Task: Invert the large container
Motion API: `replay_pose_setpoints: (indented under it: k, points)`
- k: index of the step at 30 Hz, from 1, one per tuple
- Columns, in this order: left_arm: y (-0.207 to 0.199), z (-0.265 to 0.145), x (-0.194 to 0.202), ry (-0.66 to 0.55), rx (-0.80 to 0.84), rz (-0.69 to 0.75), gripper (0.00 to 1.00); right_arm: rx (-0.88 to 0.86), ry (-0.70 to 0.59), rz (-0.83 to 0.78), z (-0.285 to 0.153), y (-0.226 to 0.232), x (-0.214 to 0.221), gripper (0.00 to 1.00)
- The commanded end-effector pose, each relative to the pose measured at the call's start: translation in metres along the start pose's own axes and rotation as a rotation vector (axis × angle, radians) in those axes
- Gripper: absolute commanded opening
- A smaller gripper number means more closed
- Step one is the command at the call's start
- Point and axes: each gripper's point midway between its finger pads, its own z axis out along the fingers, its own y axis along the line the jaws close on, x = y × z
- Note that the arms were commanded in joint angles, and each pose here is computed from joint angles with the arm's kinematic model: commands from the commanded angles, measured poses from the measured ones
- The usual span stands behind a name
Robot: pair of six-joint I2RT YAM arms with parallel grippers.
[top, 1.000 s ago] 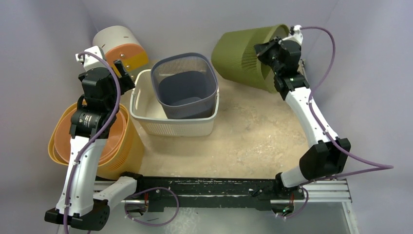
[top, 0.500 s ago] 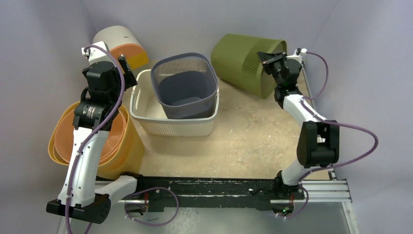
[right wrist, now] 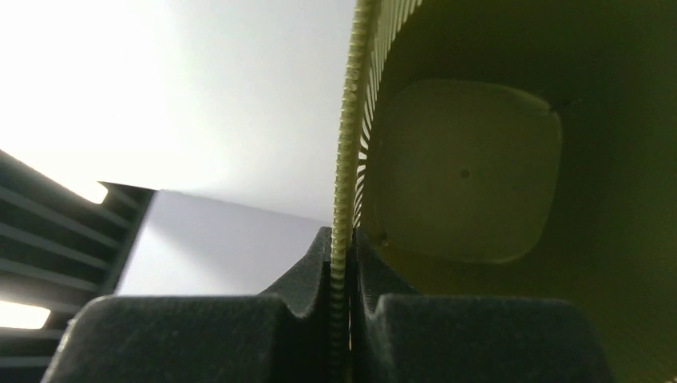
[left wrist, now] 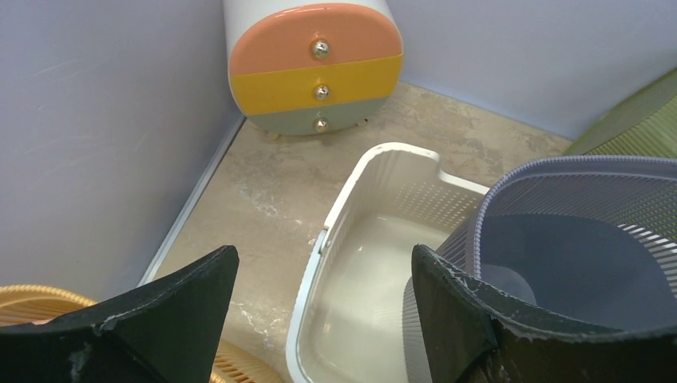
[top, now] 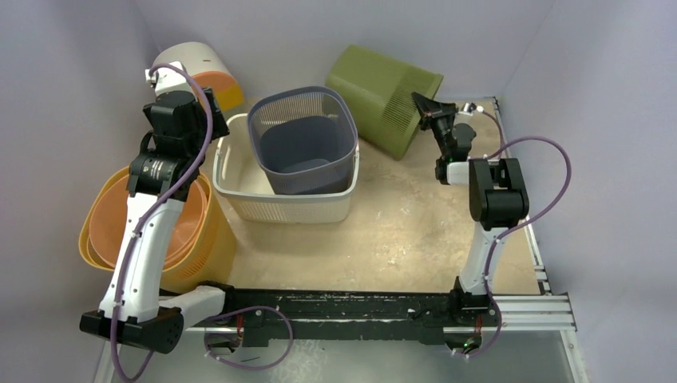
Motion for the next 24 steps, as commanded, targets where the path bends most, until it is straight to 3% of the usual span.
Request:
replay_pose_setpoints:
  k: [1,7,17,24]
  points:
    - [-0.011,0.002,-0.019,-0.038,0.034,-0.009,0.77,-0.405,-0.025,0.169,-0.046,0.080,-0.018,0.00]
    - [-0.020,0.010,-0.017,-0.023,0.057,-0.016,0.76,-0.333,-0.049,0.251,-0.094,0.024,-0.051,0.01]
    - [-0.023,0.014,-0.006,-0.004,0.066,-0.037,0.76,-0.190,-0.043,0.117,-0.138,-0.008,-0.082,0.23]
    - [-0.029,0.018,0.003,0.014,0.086,-0.058,0.76,-0.097,-0.064,0.083,-0.163,-0.033,-0.095,0.28]
